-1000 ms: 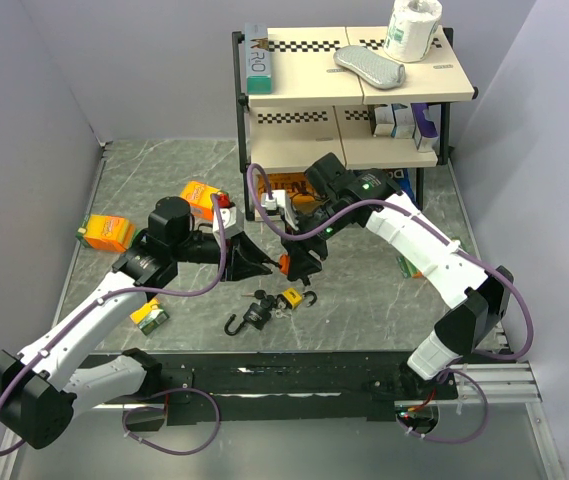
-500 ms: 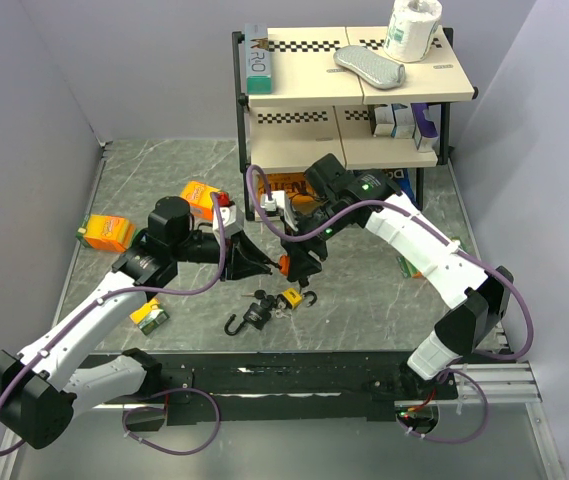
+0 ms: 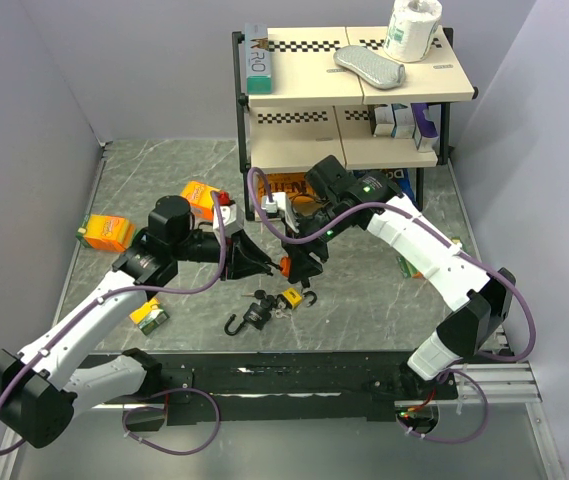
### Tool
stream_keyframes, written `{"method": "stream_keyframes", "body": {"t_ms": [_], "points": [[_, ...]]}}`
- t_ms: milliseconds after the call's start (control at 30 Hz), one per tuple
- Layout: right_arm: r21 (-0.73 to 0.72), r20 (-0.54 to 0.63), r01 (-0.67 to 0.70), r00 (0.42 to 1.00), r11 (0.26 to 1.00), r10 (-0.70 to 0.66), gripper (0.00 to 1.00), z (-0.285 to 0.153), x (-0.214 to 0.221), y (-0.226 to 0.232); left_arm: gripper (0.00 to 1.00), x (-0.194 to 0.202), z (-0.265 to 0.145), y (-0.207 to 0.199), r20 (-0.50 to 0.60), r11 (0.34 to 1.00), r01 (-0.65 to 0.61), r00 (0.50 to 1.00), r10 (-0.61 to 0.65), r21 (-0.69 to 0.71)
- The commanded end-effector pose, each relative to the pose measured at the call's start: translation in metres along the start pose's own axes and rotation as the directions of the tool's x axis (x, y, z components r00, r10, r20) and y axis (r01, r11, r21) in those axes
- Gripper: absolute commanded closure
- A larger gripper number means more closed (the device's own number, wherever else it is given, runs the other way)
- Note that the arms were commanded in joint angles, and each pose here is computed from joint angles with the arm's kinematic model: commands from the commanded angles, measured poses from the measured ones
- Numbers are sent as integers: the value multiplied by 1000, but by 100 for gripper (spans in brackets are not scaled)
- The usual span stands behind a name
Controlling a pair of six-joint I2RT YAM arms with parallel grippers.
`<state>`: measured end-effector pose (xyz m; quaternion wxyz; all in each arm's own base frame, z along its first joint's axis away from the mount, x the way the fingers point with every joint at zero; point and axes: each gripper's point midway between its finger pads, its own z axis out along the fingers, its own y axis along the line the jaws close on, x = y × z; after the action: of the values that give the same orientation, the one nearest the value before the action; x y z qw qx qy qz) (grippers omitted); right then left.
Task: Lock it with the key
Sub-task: Lock the lock.
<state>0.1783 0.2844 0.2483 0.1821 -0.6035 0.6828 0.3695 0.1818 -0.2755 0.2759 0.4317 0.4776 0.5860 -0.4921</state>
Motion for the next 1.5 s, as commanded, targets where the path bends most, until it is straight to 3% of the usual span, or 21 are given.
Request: {"method": "stream_keyframes", "body": {"t_ms": [0, 133, 233, 333, 400, 433, 500, 567, 667, 833, 967, 1100, 1333, 1467], "points": [[-7, 81, 73, 994, 997, -72, 100, -11, -19, 18, 68, -16, 2, -1, 23, 999, -32, 999, 32, 6], [-10, 78, 77, 994, 997, -76, 100, -11, -20, 19, 75, -15, 2, -2, 21, 1000, -26, 999, 26, 11], [-12, 77, 83, 994, 996, -82, 100, -11, -21, 19, 98, -17, 1, -2, 33, 1000, -30, 999, 30, 3], [-11, 81, 76, 994, 997, -75, 97, -12, -21, 20, 99, -22, 0, -4, 48, 1000, 23, 999, -22, -9], [3, 92, 67, 993, 998, -67, 75, -14, -24, 17, 99, -26, -1, -4, 62, 999, 41, 997, -40, -9], [12, 102, 60, 993, 998, -61, 39, -18, -26, 17, 99, -26, -2, -4, 69, 997, 81, 994, -81, -8], [35, 141, 49, 989, 998, -54, 11, -26, -30, 11, 99, -34, -8, 3, 103, 995, 96, 990, -94, -23], [53, 187, 64, 980, 997, -73, 2, -37, -36, 11, 99, -43, -14, 4, 138, 991, 134, 982, -130, -20], [64, 264, 71, 961, 995, -85, 1, -52, -38, 10, 99, -58, -26, 12, 185, 986, 163, 971, -155, -33], [163, 456, 150, 865, 975, -210, 1, -79, -64, 4, 99, -89, -43, 15, 279, 973, 228, 936, -215, -17], [163, 494, 190, 834, 968, -247, 1, -82, -74, 7, 99, -109, -49, 10, 329, 976, 217, 922, -206, 4], [203, 532, 108, 823, 973, -202, 1, -88, -90, -8, 99, -121, -52, 1, 335, 977, 214, 919, -210, 27], [179, 550, 234, 782, 956, -294, 1, -87, -103, 7, 99, -137, -56, -6, 380, 976, 216, 900, -213, 34], [148, 549, 253, 783, 956, -293, 7, -80, -106, 13, 99, -142, -58, -4, 396, 975, 222, 893, -213, 24]]}}
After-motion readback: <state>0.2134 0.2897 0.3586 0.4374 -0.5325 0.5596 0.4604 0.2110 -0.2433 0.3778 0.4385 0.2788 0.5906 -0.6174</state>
